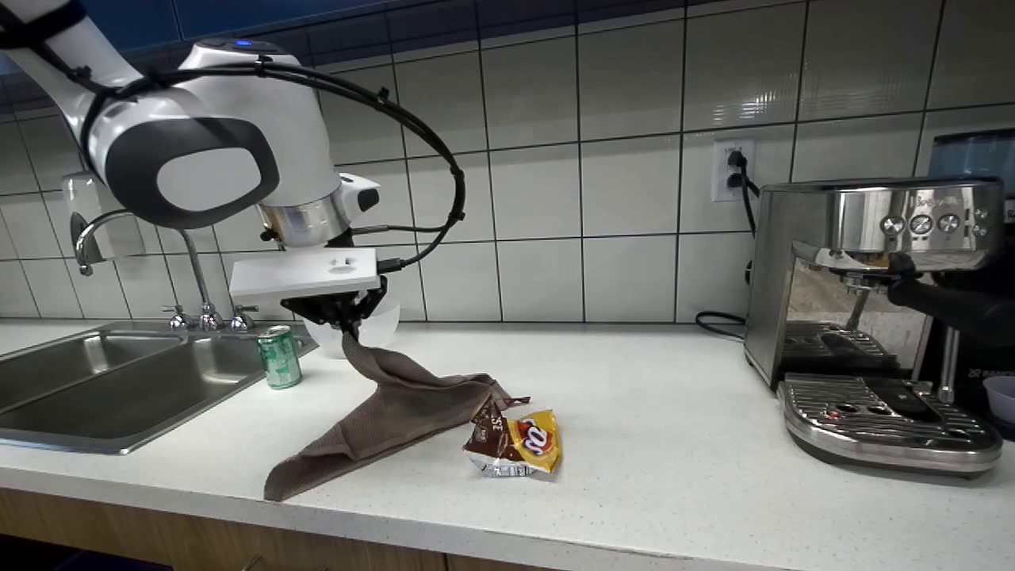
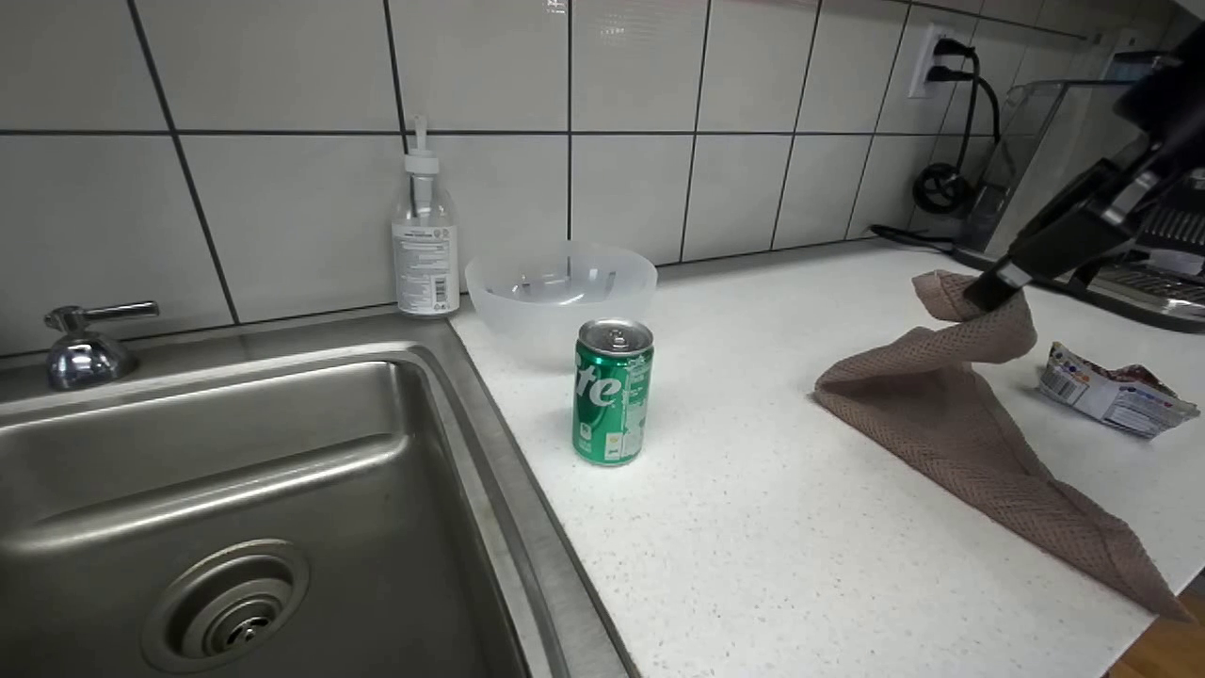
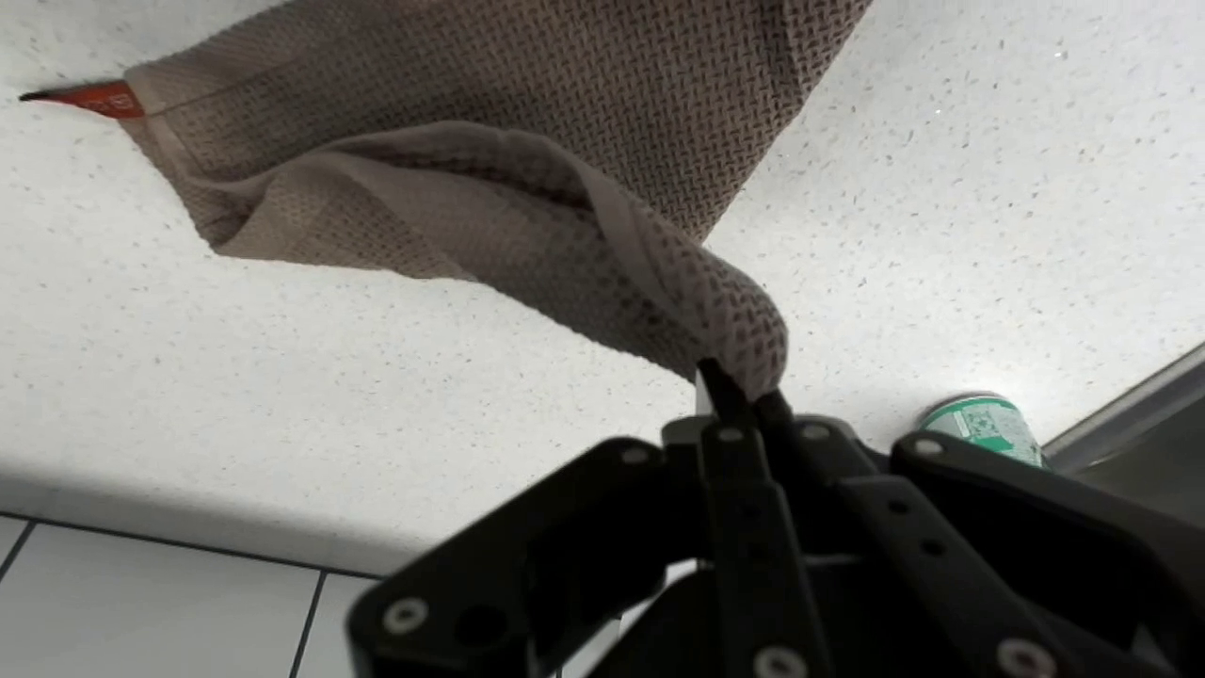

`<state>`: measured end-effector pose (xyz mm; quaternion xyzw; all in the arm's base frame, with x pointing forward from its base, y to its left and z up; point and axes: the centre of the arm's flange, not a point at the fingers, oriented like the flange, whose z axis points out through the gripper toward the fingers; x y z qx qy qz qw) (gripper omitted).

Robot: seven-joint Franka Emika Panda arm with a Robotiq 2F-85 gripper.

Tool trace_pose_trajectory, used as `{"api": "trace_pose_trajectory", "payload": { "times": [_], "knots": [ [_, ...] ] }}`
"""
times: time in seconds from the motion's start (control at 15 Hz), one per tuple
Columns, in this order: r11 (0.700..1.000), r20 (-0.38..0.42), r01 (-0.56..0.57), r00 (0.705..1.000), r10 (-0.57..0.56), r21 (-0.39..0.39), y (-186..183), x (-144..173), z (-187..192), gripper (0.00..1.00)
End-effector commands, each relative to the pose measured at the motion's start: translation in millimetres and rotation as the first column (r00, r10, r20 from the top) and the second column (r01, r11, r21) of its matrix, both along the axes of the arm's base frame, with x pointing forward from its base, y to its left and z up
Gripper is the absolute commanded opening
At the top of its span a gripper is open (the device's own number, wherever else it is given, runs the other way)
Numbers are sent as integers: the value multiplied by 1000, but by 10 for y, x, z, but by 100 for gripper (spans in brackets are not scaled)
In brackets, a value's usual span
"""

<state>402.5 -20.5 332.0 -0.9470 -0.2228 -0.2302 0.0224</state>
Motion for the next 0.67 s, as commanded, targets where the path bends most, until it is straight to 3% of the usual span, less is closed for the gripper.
{"api": "trace_pose_trajectory", "payload": {
  "times": [0.0, 0.6],
  "knots": [
    [999, 3, -44, 999, 44, -1, -32, -600, -2, 1],
    [998, -11, -60, 998, 60, 5, 23, -773, -181, 1]
  ]
}}
